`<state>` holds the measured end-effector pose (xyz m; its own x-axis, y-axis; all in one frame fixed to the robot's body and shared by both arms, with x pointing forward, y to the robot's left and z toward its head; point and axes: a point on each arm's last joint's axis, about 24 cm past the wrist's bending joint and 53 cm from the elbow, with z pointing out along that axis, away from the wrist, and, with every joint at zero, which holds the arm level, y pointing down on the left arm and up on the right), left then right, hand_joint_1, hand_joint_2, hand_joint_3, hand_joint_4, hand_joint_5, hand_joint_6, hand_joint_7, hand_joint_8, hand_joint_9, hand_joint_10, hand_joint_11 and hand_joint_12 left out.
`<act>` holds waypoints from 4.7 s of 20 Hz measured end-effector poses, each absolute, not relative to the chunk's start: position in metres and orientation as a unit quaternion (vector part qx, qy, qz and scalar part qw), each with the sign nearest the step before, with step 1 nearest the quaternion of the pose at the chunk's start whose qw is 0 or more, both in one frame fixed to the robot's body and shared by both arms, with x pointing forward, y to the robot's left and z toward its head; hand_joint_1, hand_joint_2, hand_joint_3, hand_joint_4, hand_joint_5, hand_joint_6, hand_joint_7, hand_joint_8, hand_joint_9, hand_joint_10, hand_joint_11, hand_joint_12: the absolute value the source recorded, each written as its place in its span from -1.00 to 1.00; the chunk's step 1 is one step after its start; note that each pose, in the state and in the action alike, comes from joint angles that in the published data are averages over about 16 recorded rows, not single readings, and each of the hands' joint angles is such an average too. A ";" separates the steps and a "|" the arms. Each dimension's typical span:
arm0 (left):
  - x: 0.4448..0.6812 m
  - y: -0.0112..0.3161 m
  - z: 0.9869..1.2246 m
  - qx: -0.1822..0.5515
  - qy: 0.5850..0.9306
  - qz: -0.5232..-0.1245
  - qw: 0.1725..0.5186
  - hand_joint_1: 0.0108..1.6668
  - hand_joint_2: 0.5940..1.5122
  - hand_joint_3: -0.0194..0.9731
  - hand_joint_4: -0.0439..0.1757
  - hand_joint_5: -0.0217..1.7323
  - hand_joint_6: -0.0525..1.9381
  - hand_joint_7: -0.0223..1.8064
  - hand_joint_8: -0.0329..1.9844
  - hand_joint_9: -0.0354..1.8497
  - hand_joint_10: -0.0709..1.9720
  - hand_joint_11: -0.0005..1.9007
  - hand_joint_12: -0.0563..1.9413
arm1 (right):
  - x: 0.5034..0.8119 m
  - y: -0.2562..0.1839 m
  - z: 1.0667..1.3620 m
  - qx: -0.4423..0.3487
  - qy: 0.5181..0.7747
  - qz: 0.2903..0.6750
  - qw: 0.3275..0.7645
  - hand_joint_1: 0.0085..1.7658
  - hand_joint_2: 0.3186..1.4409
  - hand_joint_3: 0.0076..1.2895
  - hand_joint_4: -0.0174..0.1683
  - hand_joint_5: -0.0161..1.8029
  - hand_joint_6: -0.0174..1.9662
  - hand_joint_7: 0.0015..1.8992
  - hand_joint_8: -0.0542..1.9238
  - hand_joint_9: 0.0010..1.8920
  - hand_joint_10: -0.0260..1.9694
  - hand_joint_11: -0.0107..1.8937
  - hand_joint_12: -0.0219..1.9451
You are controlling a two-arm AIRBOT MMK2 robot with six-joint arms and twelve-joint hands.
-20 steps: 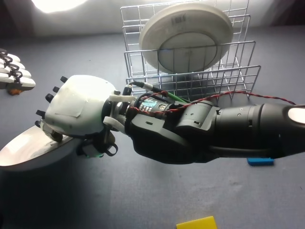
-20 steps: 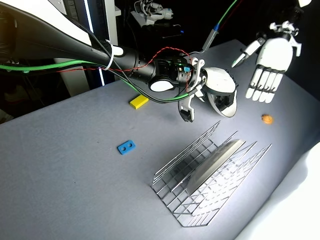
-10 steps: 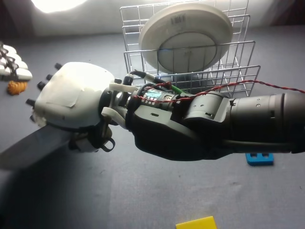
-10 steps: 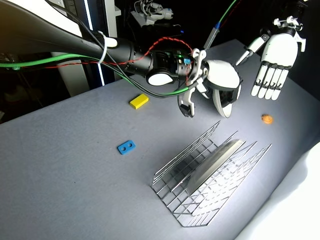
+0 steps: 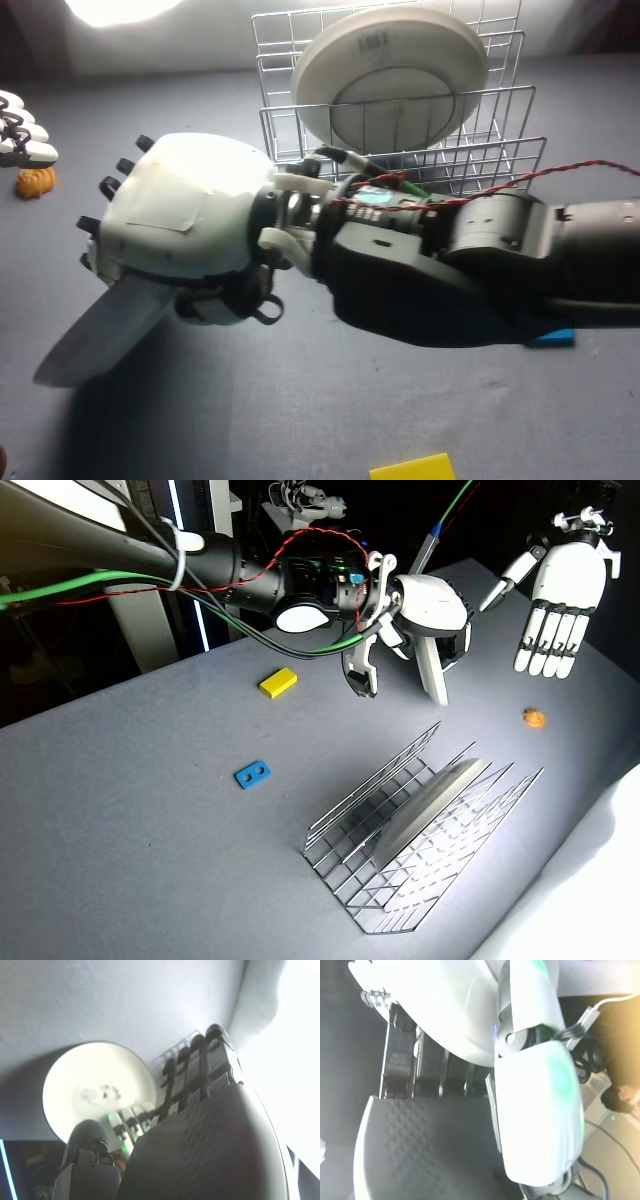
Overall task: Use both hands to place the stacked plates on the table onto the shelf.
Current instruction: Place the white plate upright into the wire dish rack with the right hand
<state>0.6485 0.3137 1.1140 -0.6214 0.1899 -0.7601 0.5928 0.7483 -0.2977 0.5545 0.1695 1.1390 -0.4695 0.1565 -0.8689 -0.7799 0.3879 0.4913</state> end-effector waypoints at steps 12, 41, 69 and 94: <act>0.649 0.314 1.113 0.228 0.859 -0.270 0.370 -0.98 0.21 -0.93 -0.58 -0.95 -0.94 -0.96 -0.95 -0.95 -0.92 -0.98 -0.95 | 0.532 0.124 1.185 -0.203 0.691 0.520 0.459 0.51 0.13 -0.99 -0.84 0.08 -0.13 0.16 -0.19 0.16 -0.03 0.00 -0.01; 0.645 0.310 1.109 0.230 0.861 -0.276 0.361 -0.98 0.22 -0.93 -0.58 -0.95 -0.94 -0.95 -0.95 -0.95 -0.92 -0.98 -0.95 | 0.618 0.008 1.263 0.057 0.741 0.557 0.371 0.56 0.19 -0.99 -0.90 0.05 -0.09 0.14 -0.15 0.12 0.00 -0.03 0.04; 0.644 0.310 1.108 0.233 0.861 -0.275 0.359 -0.98 0.22 -0.93 -0.58 -0.95 -0.94 -0.95 -0.95 -0.95 -0.92 -0.98 -0.95 | 0.707 -0.054 1.224 0.203 0.751 0.514 0.361 0.56 0.20 -0.99 -0.90 0.04 -0.11 0.11 -0.09 0.11 0.04 -0.05 0.06; 0.643 0.306 1.105 0.239 0.861 -0.277 0.354 -0.98 0.22 -0.93 -0.58 -0.96 -0.94 -0.95 -0.95 -0.95 -0.92 -0.98 -0.95 | 0.727 -0.059 1.170 0.212 0.775 0.478 0.354 0.51 0.21 -0.99 -0.90 0.04 -0.15 0.12 -0.25 0.13 -0.24 -0.06 0.09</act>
<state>0.6429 0.3057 1.1047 -0.6352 0.2147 -0.7419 0.6071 0.7326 -0.3078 0.7268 -0.0586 1.1699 -0.6592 0.6674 -0.3464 -0.0095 0.4533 0.8913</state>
